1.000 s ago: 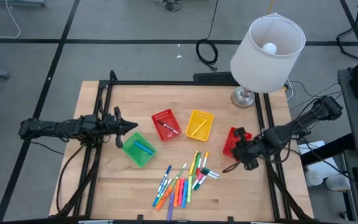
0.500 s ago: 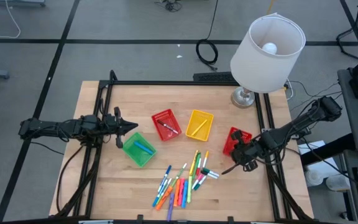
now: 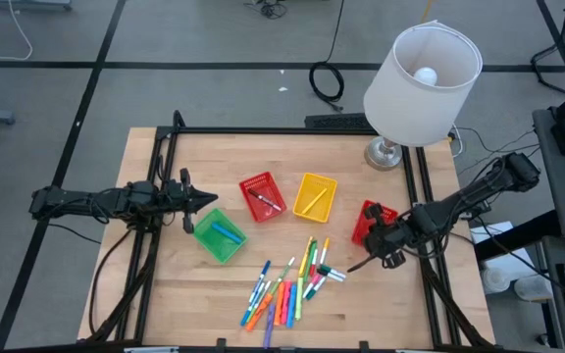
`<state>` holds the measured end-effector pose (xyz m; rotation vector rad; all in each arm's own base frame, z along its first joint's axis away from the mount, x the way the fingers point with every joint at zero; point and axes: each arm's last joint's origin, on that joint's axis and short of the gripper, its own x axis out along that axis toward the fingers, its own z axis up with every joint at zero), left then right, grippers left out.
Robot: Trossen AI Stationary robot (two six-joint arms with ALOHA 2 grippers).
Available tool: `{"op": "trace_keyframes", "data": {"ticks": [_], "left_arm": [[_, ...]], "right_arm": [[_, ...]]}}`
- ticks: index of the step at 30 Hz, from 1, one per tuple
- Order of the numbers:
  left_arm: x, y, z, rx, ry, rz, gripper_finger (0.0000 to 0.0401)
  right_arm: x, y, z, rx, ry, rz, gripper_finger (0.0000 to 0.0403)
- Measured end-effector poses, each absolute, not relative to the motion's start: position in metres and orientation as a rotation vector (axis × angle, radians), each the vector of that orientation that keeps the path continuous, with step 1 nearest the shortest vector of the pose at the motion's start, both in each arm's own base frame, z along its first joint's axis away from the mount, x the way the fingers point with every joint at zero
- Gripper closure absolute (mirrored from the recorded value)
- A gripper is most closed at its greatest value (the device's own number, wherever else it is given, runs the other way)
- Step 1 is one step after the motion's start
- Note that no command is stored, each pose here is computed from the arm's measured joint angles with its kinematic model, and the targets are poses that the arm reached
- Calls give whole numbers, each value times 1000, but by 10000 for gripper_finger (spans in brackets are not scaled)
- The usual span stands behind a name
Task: Pick & Place Markers
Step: Put the black marker into the right red bin, then put the left orange highlighter into the green bin
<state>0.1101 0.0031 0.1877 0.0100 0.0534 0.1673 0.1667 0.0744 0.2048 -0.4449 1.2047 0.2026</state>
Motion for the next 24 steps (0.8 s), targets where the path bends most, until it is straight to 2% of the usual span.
{"op": "trace_keyframes", "data": {"ticks": [7, 15, 20, 24], "left_arm": [[110, 3, 188, 10, 53, 181, 382], [110, 3, 188, 8, 53, 181, 382], [110, 3, 188, 1, 52, 181, 382], [110, 3, 188, 1, 52, 181, 382]], "right_arm": [[169, 70, 205, -429, 1209, 178, 316], [171, 70, 207, -408, 1175, 159, 321], [168, 70, 247, -348, 973, 98, 348], [144, 64, 292, -306, 632, 146, 383]]}}
